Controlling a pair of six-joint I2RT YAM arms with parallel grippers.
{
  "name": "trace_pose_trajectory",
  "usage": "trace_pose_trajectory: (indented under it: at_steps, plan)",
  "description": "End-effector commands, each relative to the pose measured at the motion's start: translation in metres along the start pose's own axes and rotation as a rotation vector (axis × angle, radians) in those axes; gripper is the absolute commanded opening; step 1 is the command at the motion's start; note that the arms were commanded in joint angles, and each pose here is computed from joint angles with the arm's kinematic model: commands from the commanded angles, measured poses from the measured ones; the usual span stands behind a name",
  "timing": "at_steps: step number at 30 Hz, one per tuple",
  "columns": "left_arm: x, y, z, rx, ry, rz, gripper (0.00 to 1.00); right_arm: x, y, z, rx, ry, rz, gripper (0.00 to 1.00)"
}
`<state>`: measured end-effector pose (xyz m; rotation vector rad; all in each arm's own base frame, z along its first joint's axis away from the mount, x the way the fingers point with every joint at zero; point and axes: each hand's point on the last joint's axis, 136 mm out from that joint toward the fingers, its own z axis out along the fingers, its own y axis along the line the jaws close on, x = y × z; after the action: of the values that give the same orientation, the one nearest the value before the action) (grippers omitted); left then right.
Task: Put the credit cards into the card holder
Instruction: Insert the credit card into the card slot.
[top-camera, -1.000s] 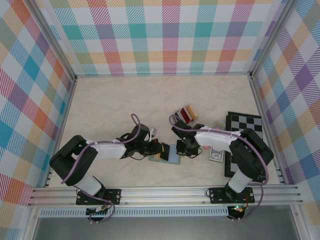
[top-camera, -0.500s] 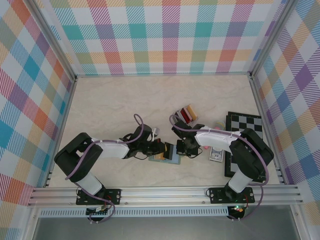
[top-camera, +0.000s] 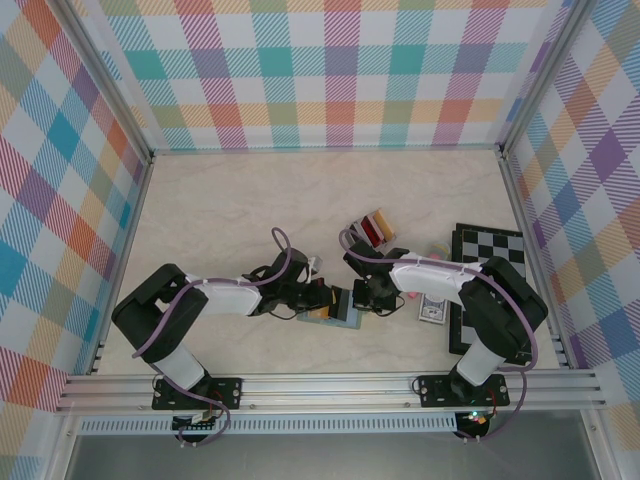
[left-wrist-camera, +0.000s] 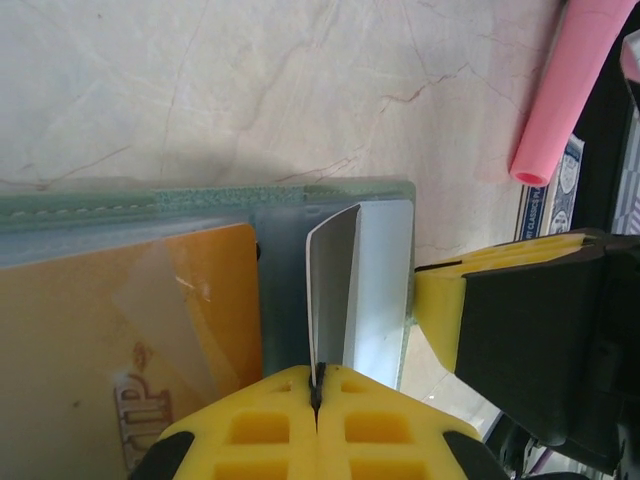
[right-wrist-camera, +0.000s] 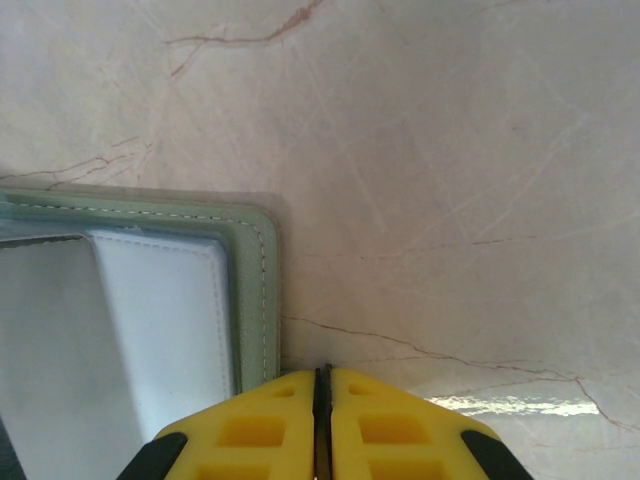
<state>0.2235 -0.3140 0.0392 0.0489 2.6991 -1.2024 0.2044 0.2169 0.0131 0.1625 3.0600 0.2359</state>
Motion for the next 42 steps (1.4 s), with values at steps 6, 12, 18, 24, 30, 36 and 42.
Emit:
trace_pose_trajectory:
  at_steps: [6, 12, 18, 24, 30, 36, 42]
  plan:
    - [0.02, 0.012, -0.002, -0.064, 0.06, 0.046, 0.04, 0.009, 0.003, 0.022, -0.02, 0.046, 0.013, 0.1]
    - [0.021, 0.007, 0.002, -0.034, 0.056, 0.021, 0.08, 0.008, 0.006, 0.023, -0.032, 0.051, 0.013, 0.1]
    - [0.018, -0.006, 0.016, -0.004, 0.054, 0.009, 0.12, 0.01, 0.005, 0.022, -0.036, 0.052, 0.026, 0.1]
    - [0.021, -0.008, 0.022, -0.005, 0.058, 0.0, 0.21, 0.01, 0.002, 0.021, -0.024, 0.051, 0.024, 0.1]
    - [0.017, -0.004, 0.009, -0.066, 0.029, 0.018, 0.38, 0.009, 0.001, 0.019, -0.009, 0.044, 0.021, 0.11]
    - [0.018, 0.002, 0.003, -0.119, 0.036, 0.041, 0.4, 0.008, 0.002, 0.018, -0.011, 0.044, 0.014, 0.11]
    - [0.022, -0.003, 0.012, -0.083, 0.072, 0.041, 0.25, 0.008, 0.004, 0.019, -0.02, 0.047, 0.015, 0.11]
